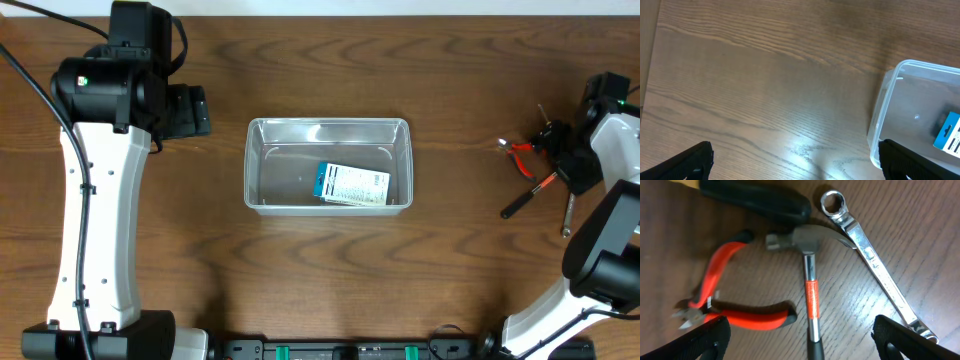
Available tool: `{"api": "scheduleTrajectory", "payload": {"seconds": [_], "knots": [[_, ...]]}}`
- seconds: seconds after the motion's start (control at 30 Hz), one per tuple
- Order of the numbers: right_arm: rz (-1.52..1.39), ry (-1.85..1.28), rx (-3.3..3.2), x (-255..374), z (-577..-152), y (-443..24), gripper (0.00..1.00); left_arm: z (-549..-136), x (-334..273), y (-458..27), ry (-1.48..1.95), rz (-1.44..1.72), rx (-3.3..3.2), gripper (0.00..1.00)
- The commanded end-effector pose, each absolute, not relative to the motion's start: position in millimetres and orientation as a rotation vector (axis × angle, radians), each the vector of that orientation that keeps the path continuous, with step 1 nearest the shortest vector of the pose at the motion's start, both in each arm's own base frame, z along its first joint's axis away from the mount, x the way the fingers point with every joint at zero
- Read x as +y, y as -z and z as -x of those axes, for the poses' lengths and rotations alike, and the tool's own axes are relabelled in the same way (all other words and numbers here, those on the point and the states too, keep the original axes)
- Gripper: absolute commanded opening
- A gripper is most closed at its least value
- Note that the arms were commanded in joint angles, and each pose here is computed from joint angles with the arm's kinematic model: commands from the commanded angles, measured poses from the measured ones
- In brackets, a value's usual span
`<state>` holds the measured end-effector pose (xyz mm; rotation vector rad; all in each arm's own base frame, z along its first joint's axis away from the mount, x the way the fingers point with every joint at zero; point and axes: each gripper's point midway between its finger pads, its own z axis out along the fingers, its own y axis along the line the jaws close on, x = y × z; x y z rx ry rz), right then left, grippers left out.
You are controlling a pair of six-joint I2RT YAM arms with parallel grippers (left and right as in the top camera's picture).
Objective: Pack container
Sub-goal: 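Grasp the hammer handle with the right gripper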
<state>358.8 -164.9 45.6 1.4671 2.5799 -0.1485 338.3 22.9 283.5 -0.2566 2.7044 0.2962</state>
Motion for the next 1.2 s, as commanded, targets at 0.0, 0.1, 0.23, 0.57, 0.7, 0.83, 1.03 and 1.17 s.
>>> {"api": "scheduleTrajectory", "payload": {"seconds": [0.0, 0.1, 0.23, 0.57, 0.7, 0.83, 1.03, 1.17], "knots": [[-1.538, 0.213, 2.594, -171.6, -350.2, -24.4, 0.94, -337.7, 24.0, -280.2, -0.296, 0.283, 2.713, 0.98], [-1.549, 0.229, 2.609, -172.6, -348.6, -14.6, 0.94, -337.7, 24.1, -280.2, -0.297, 0.283, 2.713, 0.98], [-1.563, 0.24, 2.617, -173.4, -348.6, -4.0, 0.94, -337.7, 24.1, -280.2, -0.297, 0.283, 2.713, 0.98], [-1.562, 0.241, 2.618, -175.8, -354.2, 14.0, 0.95, -337.7, 24.0, -280.2, -0.295, 0.289, 2.712, 0.98], [-1.576, 0.25, 2.667, -172.0, -347.3, 29.1, 0.84, -337.7, 24.1, -280.2, -0.295, 0.293, 2.711, 0.98], [-1.586, 0.228, 2.689, -167.6, -344.9, 33.4, 0.56, -337.7, 24.1, -280.2, -0.295, 0.293, 2.711, 0.98], [-1.588, 0.227, 2.695, -166.7, -343.9, 33.4, 0.36, -337.7, 24.0, -280.2, -0.294, 0.292, 2.711, 0.98], [-1.592, 0.227, 2.706, -165.3, -341.6, 33.3, 0.24, -337.6, 24.1, -280.1, -0.295, 0.293, 2.712, 0.98]]}}
